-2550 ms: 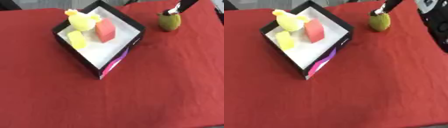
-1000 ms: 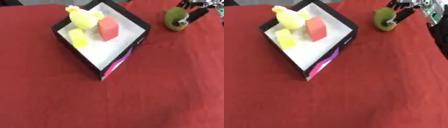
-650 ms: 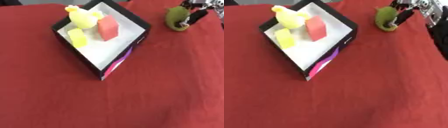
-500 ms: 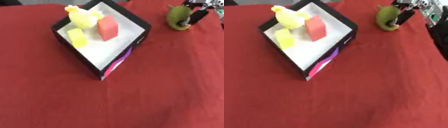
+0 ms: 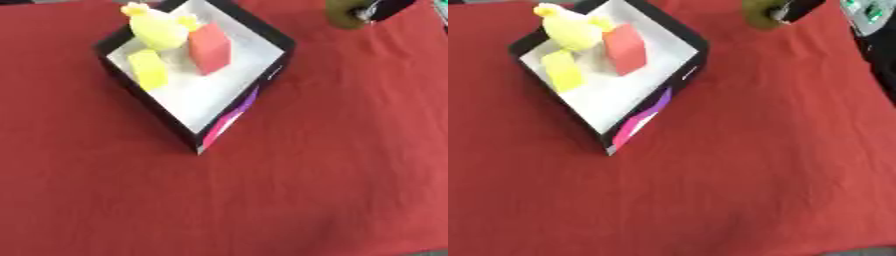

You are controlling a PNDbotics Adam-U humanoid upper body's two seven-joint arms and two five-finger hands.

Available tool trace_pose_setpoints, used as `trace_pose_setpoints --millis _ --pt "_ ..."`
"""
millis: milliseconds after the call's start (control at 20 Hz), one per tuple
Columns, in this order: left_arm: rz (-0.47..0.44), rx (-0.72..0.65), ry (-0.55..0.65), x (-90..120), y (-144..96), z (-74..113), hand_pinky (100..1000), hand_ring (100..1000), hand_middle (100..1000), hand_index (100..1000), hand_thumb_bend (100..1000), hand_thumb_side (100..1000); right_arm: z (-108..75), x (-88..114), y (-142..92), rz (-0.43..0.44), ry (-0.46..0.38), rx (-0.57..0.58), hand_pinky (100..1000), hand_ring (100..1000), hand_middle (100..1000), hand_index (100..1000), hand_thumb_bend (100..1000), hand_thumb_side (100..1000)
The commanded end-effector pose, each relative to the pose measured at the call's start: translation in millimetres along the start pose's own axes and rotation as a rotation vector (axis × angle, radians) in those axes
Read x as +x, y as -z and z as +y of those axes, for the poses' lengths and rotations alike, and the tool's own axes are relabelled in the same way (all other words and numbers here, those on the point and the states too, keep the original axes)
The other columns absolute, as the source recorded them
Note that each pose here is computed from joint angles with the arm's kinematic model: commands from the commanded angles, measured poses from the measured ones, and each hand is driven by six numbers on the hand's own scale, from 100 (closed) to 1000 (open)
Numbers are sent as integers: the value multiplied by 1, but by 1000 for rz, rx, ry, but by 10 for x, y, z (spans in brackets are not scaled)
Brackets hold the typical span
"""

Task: Pick up objects on the table and place them in the box.

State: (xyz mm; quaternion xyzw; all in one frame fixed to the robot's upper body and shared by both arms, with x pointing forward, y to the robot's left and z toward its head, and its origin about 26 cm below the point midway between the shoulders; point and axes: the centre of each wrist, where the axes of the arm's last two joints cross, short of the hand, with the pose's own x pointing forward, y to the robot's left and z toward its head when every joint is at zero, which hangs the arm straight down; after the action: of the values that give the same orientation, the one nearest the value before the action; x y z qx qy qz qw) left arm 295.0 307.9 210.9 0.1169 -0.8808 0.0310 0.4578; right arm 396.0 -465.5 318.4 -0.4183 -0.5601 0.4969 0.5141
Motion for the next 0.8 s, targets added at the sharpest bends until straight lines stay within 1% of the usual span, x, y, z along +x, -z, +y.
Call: trace_pose_setpoints --millis 50,150,250,500,650,750,800 --pt "-28 -2 43 69 31 85 937 665 702 855 158 714 -356 131 -163 -13 -59 -107 804 635 425 534 213 100" --pt "-19 2 61 50 15 113 938 665 703 856 159 705 -434 332 -158 -70 -103 -136 801 628 417 513 206 100" --pt "-17 5 69 42 9 127 938 666 704 855 161 699 -528 543 -158 -123 -121 -182 798 625 408 504 197 100" --pt "-19 10 77 42 -1 142 937 668 705 854 171 689 -789 1091 -112 -259 -100 -285 799 621 408 505 175 100" --pt "-16 23 84 29 -13 166 936 669 710 854 179 683 -842 1465 1 -371 -61 -292 798 616 407 504 153 100" --pt "-15 35 87 22 -22 186 936 670 714 855 185 678 -824 1731 101 -451 -34 -282 796 611 404 501 131 100" --pt "-16 44 88 20 -27 199 936 672 716 856 189 675 -797 1874 155 -491 -24 -269 793 609 404 500 134 100"
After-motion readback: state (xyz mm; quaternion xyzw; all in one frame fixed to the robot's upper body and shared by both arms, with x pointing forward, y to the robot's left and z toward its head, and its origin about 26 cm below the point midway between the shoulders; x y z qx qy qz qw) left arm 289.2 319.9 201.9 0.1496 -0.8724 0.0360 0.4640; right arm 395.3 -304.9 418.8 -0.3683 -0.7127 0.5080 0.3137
